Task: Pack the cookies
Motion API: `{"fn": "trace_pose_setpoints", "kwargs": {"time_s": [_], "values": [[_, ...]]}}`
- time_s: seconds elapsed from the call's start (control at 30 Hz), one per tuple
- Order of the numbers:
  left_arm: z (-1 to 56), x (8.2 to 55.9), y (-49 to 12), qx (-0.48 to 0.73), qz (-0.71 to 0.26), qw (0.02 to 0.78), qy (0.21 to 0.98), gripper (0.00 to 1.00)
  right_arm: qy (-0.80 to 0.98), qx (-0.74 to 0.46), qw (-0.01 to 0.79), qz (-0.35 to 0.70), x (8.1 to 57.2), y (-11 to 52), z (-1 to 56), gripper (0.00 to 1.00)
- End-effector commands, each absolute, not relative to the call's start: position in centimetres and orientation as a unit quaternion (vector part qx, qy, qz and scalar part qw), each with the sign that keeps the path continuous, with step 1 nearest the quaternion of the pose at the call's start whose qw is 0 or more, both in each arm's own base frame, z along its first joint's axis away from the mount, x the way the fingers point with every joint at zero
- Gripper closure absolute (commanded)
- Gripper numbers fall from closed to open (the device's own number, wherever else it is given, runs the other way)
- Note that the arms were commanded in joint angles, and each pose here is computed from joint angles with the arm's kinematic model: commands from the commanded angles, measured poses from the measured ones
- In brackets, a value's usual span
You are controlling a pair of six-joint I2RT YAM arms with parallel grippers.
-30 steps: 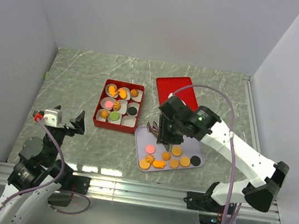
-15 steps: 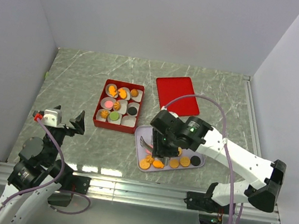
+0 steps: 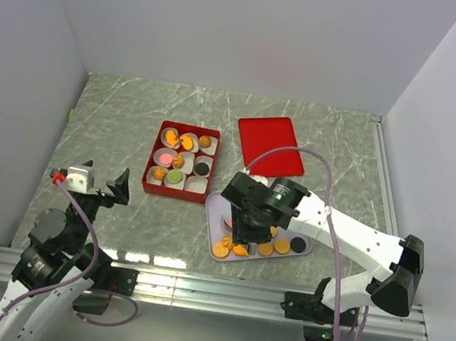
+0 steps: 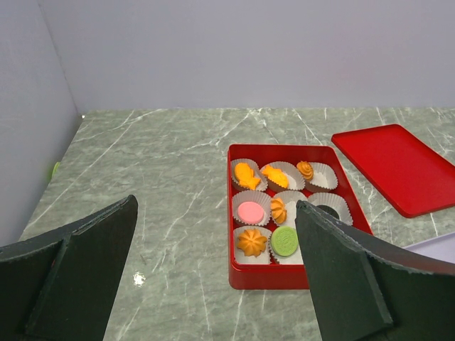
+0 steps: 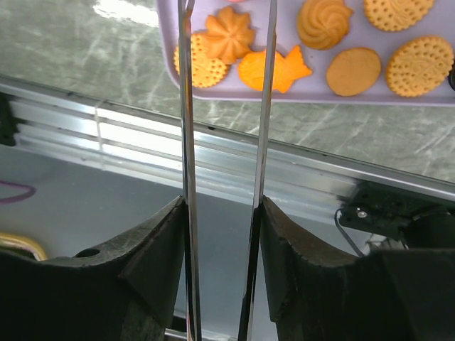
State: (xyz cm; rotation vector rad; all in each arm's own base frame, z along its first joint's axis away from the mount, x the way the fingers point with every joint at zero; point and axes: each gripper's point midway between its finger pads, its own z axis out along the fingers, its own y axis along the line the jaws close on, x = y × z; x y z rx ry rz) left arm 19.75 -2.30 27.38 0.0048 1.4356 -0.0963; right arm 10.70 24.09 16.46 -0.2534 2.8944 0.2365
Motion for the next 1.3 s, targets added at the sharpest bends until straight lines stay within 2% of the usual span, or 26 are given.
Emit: {"fn": "trace_pose_setpoints", "kwargs": {"time_s": [0.0,0.63,0.93,1.27], "values": [[28.6,19.1,-2.0,-0.003,-0.052,0.77,0.635,0.01,0.986,-0.086,0.124,0.068,10.9,23.9,16.8,0.49],[28.6,19.1,-2.0,-0.003,-0.052,0.77,0.635,0.0,0.987,-0.105,0.098,0.07,10.1,24.9,15.5,0.5],[28.6,19.1,-2.0,-0.004,-0.052,0.771,0.635,0.01,0.988,-0.109,0.094,0.059,10.1,24.8,15.3,0.58],[28.6,19.1,-2.0,-0.003,-0.052,0.77,0.635,0.01,0.986,-0.107,0.124,0.036,12.4,25.1,17.0,0.59]]}}
